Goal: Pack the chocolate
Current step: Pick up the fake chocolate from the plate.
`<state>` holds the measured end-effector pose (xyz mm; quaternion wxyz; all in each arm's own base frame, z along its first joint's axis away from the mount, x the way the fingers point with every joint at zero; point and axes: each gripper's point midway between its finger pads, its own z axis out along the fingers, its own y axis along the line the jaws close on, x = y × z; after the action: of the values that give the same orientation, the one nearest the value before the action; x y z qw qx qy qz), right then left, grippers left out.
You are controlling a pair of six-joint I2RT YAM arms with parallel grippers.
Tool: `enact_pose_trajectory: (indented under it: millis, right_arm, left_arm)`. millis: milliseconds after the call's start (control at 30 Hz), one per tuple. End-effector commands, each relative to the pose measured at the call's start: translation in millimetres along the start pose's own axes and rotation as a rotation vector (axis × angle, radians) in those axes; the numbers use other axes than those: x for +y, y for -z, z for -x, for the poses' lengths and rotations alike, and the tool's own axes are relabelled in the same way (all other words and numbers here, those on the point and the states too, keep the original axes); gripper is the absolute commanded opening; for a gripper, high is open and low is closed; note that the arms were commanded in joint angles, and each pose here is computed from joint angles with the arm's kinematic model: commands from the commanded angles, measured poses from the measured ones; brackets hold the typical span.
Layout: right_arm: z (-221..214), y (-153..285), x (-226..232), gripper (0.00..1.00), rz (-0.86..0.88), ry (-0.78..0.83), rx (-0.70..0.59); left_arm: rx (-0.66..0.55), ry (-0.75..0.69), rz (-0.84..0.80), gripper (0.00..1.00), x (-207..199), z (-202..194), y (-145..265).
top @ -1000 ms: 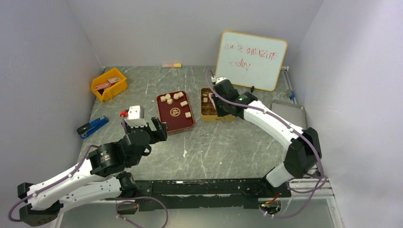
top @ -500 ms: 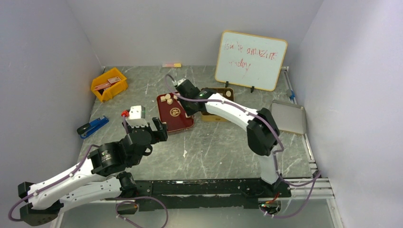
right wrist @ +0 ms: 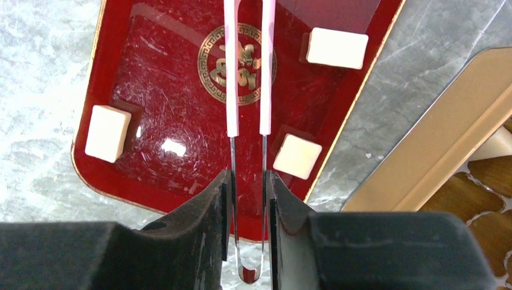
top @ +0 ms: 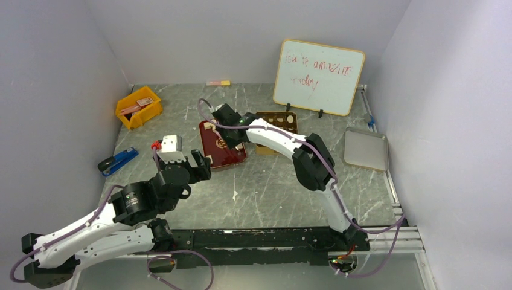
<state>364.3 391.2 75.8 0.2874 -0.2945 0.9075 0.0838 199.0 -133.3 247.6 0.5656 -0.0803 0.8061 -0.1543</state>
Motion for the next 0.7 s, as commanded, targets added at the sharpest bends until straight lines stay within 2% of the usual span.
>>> enact_pose_trajectory:
  millis: [0,367,667]
  right_arm:
    - [22.7,3.7,6.4,0.28,0.017,0.006,-0.054]
    - [13.9,-10.8,6.2,0.38,0.009,0.013,-0.029]
    - [14.6,-22.7,7.7,0.39,0.005,0.017,-0.021]
  left_arm:
    - [-0.028,0.032,-0.008,0.92,-3.4,12.3,3.4]
    - [-0.025,0.029,-0.008,0.92,-4.3,9.5,1.6]
    - [-0.027,0.027,-0.007,0.92,-3.9,10.1,1.8]
